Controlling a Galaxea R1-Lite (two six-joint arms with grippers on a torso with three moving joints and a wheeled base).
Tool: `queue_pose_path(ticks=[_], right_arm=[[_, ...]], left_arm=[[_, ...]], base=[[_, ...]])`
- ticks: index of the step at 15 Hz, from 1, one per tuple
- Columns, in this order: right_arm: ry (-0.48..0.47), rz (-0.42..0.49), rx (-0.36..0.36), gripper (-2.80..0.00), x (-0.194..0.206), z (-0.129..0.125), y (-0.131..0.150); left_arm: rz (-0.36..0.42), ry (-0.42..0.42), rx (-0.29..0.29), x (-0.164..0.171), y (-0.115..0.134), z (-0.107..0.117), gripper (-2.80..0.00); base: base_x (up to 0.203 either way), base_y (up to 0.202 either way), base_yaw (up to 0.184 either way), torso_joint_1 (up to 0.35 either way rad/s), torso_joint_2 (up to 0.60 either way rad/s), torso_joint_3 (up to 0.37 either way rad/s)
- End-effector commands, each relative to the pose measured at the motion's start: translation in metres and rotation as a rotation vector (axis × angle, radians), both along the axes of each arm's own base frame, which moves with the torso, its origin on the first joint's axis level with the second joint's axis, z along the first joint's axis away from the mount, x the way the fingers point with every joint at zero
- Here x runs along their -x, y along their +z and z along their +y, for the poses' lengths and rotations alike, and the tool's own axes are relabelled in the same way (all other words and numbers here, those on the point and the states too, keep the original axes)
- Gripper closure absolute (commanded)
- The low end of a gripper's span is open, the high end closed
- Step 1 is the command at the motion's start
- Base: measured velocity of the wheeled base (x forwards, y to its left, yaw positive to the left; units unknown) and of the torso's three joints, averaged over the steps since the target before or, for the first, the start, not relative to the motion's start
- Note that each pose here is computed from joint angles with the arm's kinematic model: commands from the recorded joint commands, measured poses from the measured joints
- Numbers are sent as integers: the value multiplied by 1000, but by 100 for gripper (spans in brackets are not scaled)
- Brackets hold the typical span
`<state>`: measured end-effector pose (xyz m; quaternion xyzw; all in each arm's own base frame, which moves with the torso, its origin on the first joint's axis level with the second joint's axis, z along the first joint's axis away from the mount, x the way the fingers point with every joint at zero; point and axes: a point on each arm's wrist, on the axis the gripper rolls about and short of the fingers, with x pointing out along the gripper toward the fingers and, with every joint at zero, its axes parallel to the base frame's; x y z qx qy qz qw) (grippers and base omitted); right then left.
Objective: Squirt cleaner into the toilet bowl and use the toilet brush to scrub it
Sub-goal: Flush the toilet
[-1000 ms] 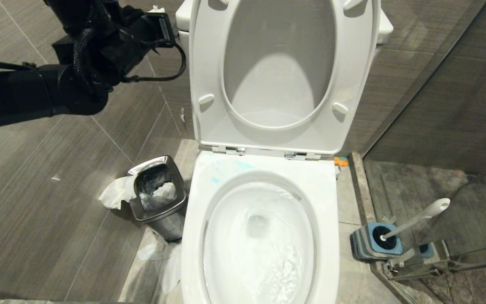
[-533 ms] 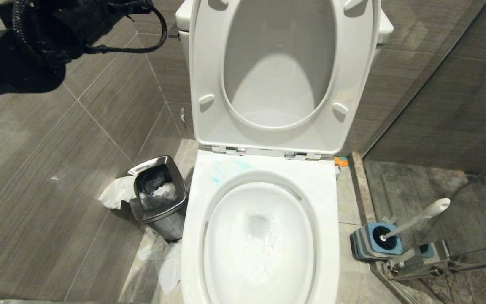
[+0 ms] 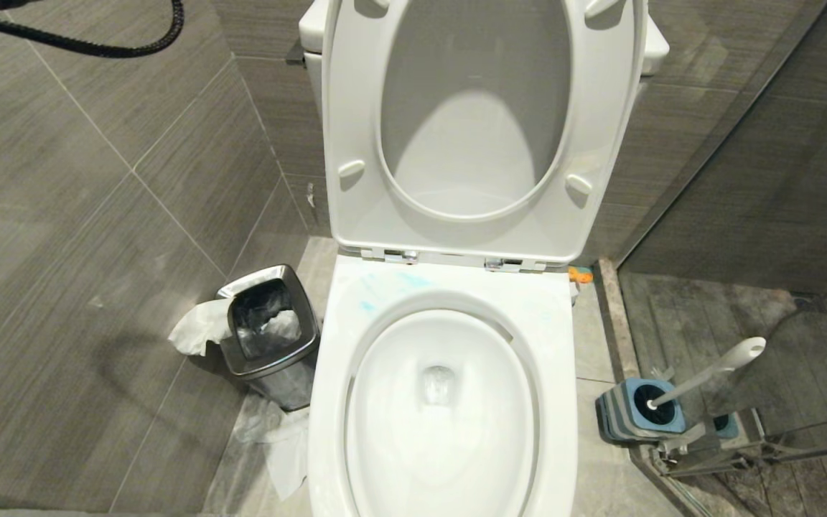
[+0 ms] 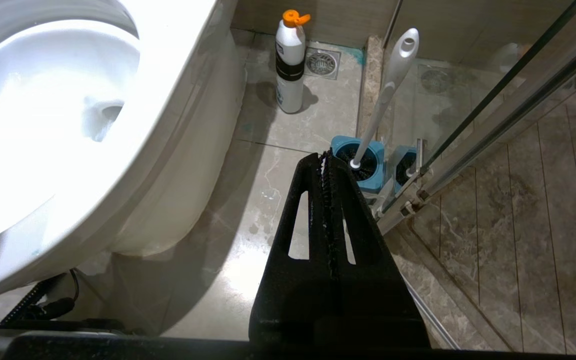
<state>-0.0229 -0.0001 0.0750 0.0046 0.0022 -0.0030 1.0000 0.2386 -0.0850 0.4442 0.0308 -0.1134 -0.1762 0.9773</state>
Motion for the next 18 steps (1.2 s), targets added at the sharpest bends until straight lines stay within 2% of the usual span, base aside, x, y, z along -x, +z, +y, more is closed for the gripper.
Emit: queue_pose_path(ticks=[1, 5, 7, 8, 10, 11, 13, 15, 18], right_arm=[[0, 2, 0, 0, 0, 0, 0], [0, 0, 0, 0, 0, 0, 0], [0, 2, 0, 0, 0, 0, 0], [0, 0, 0, 0, 0, 0, 0], [0, 2, 0, 0, 0, 0, 0], [0, 2, 0, 0, 0, 0, 0], [0, 1, 0, 0, 0, 0, 0], [0, 2, 0, 0, 0, 0, 0], [0, 2, 0, 0, 0, 0, 0]], left_arm=[[31, -83, -8, 29, 1, 12, 0], [51, -256, -29, 28, -4, 18, 0], [62, -378, -37, 25, -5, 26, 0], [59, -437, -32, 22, -5, 28, 0], [37, -502, 19, 12, -2, 29, 0], [31, -511, 44, 5, -2, 28, 0], [-5, -511, 57, -4, -1, 27, 0], [-25, -462, 66, -26, -8, 27, 0], [-156, -367, 91, -68, -17, 28, 0]], base=[[0, 0, 0, 0, 0, 0], [0, 0, 0, 0, 0, 0], [0, 0, 0, 0, 0, 0], [0, 0, 0, 0, 0, 0], [0, 0, 0, 0, 0, 0], [0, 0, 0, 0, 0, 0], [0, 0, 0, 0, 0, 0], [0, 0, 0, 0, 0, 0], [0, 0, 0, 0, 0, 0]])
